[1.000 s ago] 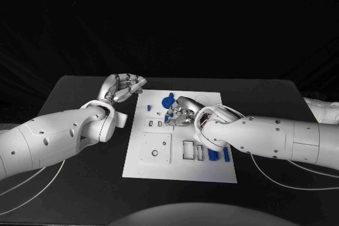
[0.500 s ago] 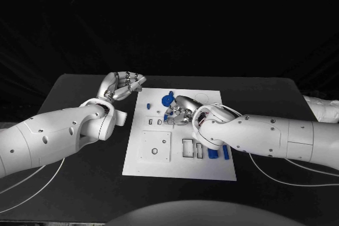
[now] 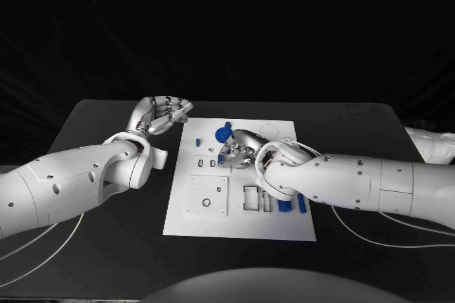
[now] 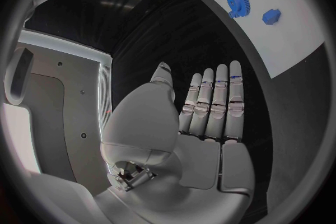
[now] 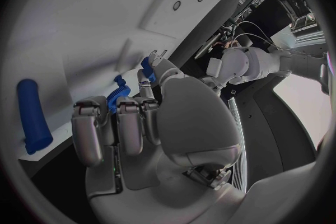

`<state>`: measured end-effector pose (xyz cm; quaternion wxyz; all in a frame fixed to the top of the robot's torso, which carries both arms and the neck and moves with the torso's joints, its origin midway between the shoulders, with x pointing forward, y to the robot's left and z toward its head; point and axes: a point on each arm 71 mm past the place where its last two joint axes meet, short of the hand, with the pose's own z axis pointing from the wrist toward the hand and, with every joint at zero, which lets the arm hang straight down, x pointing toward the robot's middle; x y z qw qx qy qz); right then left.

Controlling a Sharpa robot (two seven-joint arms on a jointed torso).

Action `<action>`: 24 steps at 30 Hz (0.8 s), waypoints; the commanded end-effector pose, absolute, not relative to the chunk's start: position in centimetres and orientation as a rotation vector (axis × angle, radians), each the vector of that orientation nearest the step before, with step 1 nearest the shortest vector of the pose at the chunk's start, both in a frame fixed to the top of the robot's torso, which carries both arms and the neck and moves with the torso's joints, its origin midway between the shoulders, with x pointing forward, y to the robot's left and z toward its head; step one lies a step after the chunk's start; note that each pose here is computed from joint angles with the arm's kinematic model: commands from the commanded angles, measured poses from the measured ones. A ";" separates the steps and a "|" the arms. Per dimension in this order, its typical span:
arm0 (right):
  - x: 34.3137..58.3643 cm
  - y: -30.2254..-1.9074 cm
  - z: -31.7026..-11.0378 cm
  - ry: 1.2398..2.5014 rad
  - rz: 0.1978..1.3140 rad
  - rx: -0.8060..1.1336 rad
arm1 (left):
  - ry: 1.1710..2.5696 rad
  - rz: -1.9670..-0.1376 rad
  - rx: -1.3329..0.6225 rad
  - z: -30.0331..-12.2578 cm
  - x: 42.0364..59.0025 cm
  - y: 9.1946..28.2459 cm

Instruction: Assemble the parts on the task board

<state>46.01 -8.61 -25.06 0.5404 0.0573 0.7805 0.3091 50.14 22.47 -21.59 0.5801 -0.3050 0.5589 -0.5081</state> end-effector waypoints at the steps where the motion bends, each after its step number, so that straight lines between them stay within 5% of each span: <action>1: 45.9 -8.4 -25.2 1.867 0.733 0.107 | 1.301 -1.203 -0.698 -21.4 50.1 22.3; 24: 45.8 -8.3 -25.9 1.881 0.726 0.100 | 1.303 -1.208 -0.697 -21.4 50.1 22.2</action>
